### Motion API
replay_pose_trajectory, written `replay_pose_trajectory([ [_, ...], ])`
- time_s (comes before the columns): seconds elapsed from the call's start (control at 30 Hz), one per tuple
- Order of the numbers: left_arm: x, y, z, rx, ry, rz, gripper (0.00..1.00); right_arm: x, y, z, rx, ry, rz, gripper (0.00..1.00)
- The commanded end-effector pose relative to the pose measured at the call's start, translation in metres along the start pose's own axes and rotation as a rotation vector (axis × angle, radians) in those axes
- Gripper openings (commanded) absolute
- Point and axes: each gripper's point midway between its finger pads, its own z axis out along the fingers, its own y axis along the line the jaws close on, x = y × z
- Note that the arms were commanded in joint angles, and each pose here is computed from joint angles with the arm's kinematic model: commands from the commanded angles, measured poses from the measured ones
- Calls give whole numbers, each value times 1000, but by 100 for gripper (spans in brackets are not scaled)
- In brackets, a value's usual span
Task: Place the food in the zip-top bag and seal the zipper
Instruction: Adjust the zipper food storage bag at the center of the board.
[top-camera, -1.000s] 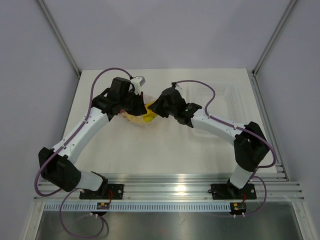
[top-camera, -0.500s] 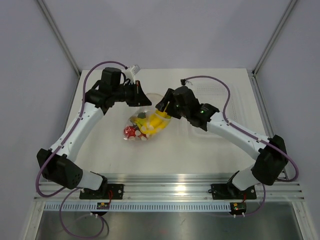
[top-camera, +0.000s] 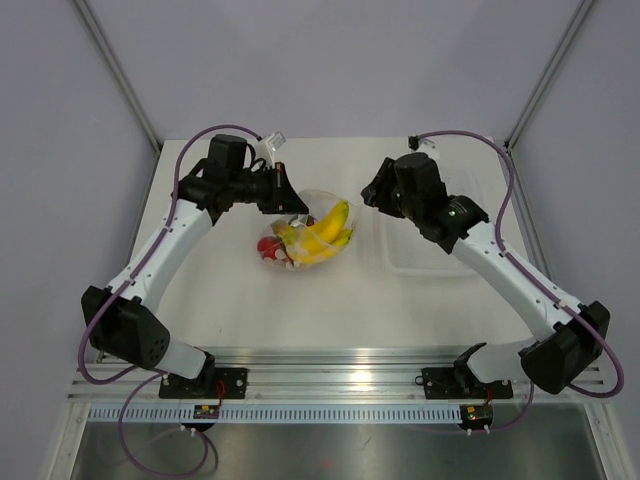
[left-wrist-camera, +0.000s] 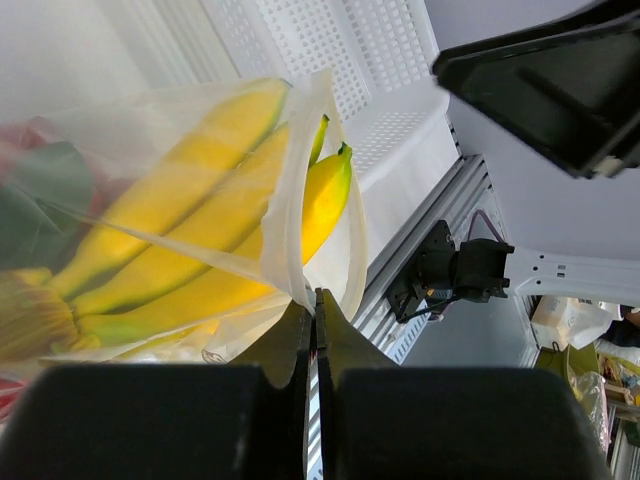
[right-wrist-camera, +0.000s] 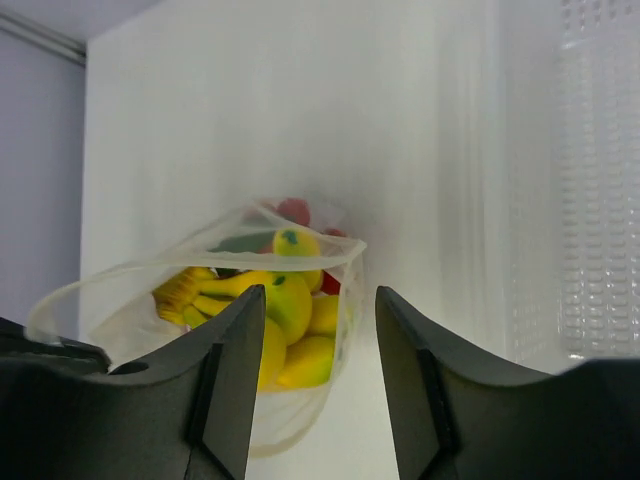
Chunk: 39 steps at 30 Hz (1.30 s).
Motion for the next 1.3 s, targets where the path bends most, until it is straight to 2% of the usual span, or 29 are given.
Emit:
replay_pose_trajectory([
  [0.0,-15,-17,-1,92,-36,58,0,24,-1,8,-9,133,-88,55],
  [0.27,-10,-11,3,86,-19,47,0,59,0,33,-47,239,-74,55],
  [0.37,-9,-13,2,87,-17,56,0,63,-5,45,-19,238,-75,47],
  [0.4,-10,-13,1,85,-21,59,0,65,-8,50,1,242,-78,37],
  [0.47,-9,-13,0,86,-16,61,0,63,-7,55,8,234,-79,27],
  [0.5,-8,-13,0,85,-14,66,0,64,-10,59,26,233,-82,16],
  [0.57,-5,-12,-1,81,-3,69,0,59,-7,61,24,225,-85,4],
  [0.6,-5,-7,-1,59,-5,79,0,56,-6,59,25,214,-81,0],
  [0.67,-2,0,-2,12,4,72,2,44,-1,51,12,178,-65,0],
  [0.7,-4,11,0,-38,4,71,10,39,2,46,7,162,-60,0],
  [0.73,-5,12,-3,-66,12,61,26,35,4,42,2,151,-44,0],
  [0.77,-8,15,-5,-91,9,58,55,26,9,32,-21,126,-31,0],
  [0.87,-21,15,-11,-133,-23,61,86,4,24,11,-68,75,11,0],
  [1.0,-36,-2,-22,-107,-76,90,86,-11,35,4,-88,56,-10,0],
  [1.03,-37,-7,-23,-89,-83,97,84,-6,30,6,-59,85,-30,0],
  [1.17,-26,-6,-25,-106,-71,91,77,-3,44,7,-117,109,-2,0],
  [1.27,-16,-3,-39,-162,-96,116,77,-5,43,7,-115,96,9,0],
])
